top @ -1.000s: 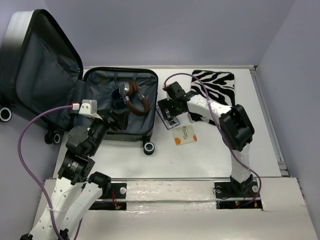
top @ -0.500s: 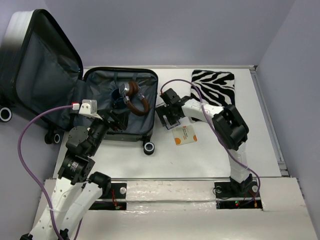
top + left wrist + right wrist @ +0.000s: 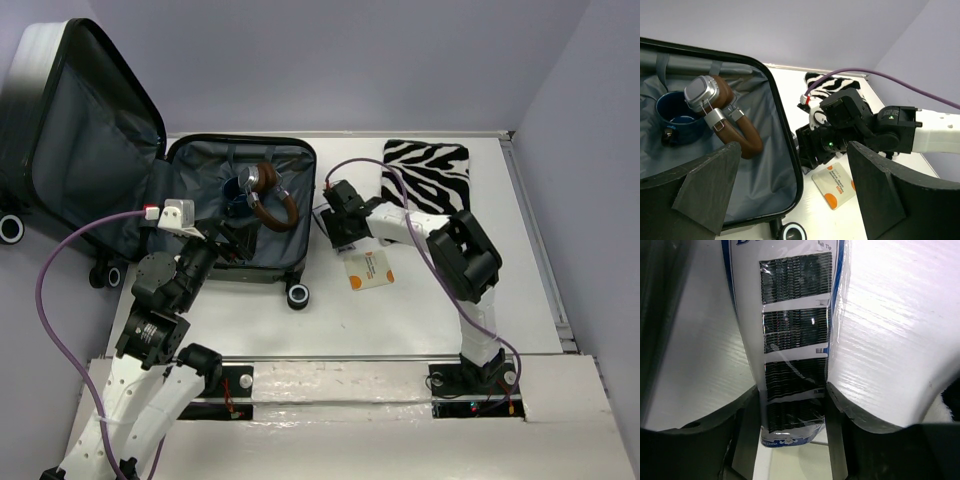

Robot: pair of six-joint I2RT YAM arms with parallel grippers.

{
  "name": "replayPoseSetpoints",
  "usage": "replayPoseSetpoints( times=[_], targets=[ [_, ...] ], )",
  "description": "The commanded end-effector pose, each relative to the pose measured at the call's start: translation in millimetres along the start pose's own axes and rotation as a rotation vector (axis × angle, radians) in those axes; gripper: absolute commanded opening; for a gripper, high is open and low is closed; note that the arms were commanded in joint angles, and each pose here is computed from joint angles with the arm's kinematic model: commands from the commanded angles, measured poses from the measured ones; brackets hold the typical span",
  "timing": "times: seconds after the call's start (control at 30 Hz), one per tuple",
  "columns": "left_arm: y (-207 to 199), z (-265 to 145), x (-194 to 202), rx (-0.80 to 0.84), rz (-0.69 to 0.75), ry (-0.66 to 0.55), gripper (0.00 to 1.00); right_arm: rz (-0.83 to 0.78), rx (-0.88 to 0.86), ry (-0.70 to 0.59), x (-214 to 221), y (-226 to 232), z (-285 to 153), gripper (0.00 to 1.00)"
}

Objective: Pack the luggage

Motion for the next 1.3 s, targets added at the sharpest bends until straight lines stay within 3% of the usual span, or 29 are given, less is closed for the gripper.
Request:
replayPoseSetpoints(
  times=[0.0, 0.2, 0.53, 0.67, 0.77, 0.9, 1.0, 1.1, 1.13, 1.17, 1.27],
  targets=[
    [-6, -1, -23, 0.029, 0.007, -0.081, 0.99, 0.034, 0.179, 0.083, 29, -56, 10, 0.24],
    [-5, -2, -22, 0.028, 0.007, -0.081, 0.99, 0.077, 0.152, -0.038, -5, -57, -17, 0.15],
    [-6, -2, -23, 0.031, 0.005, -0.082, 0.99, 0.136, 0.018, -0.288, -71, -40, -114, 0.12],
    [-6, -2, -23, 0.031, 0.004, -0.084, 0.99, 0.098, -0.091, -0.384, -95, 1, -154, 0.13],
    [-5, -2, -24, 0.024, 0.004, -0.085, 0.99, 0.027, -0.253, -0.433, -111, 62, -181, 0.13],
    [1, -4, -25, -0.008, 0.005, -0.089, 0.99, -0.066, -0.441, -0.435, -118, 148, -190, 0.17],
    [8, -6, -28, -0.06, 0.005, -0.098, 0.99, -0.105, -0.523, -0.393, -114, 192, -170, 0.21],
    [18, -10, -31, -0.119, 0.014, -0.108, 0.99, -0.089, -0.615, -0.399, -126, 229, -166, 0.3],
    [20, -11, -33, -0.132, 0.017, -0.114, 0.99, -0.081, -0.63, -0.395, -128, 235, -163, 0.37],
    [22, -12, -33, -0.143, 0.019, -0.114, 0.99, -0.064, -0.655, -0.429, -140, 242, -172, 0.59],
    [24, -11, -33, -0.154, 0.018, -0.113, 0.99, -0.035, -0.66, -0.424, -143, 252, -158, 0.95]
  ],
)
Point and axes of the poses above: each gripper's point midway between its finger pads, its own z axis out along the fingers, its own y axis along the line the jaws close on, x = y × z, the point moved 3 cm from there along -z, back along the fingers, and after that the axes turned 15 degrees about z, right-handed, at the moved point
